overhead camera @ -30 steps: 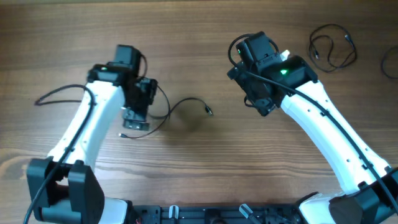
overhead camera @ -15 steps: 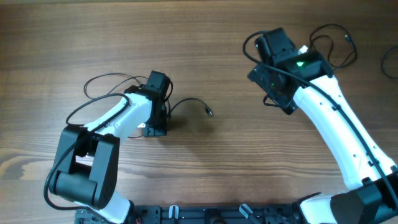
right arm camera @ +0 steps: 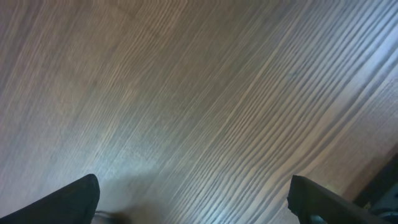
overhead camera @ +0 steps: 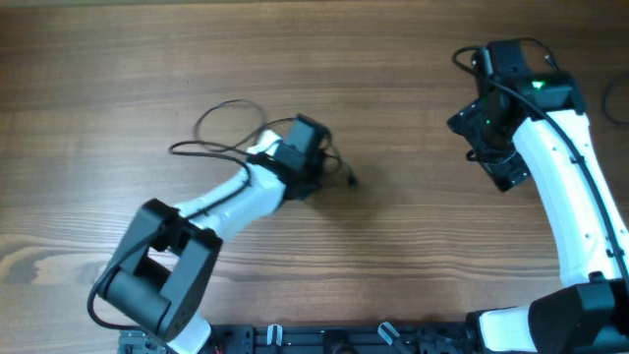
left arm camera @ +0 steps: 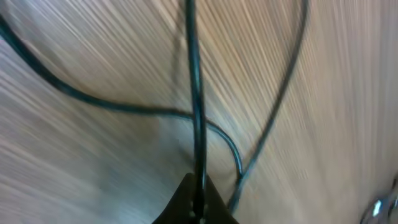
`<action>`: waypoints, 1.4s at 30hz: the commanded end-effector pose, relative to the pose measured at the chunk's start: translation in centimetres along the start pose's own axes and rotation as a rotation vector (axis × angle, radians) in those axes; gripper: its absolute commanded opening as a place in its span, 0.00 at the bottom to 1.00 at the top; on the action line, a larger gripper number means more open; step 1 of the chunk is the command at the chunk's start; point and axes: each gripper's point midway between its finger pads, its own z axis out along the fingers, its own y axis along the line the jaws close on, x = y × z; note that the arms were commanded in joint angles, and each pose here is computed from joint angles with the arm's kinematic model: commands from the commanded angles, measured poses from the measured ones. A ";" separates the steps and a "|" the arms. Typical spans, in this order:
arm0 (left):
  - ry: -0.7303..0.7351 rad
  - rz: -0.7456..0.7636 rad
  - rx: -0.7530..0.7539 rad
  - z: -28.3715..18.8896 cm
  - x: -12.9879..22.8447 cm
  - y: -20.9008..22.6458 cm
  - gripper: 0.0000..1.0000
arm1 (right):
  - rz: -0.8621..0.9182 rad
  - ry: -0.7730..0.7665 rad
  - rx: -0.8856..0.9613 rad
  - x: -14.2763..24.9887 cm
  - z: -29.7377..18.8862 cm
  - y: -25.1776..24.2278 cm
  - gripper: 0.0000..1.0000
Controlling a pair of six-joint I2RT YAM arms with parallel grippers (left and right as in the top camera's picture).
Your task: Untangle cables
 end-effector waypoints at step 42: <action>-0.318 -0.100 -0.318 -17.7 -16.6 6.7 1.00 | -1.635 0.271 -0.407 26.4 10.1 14.6 0.67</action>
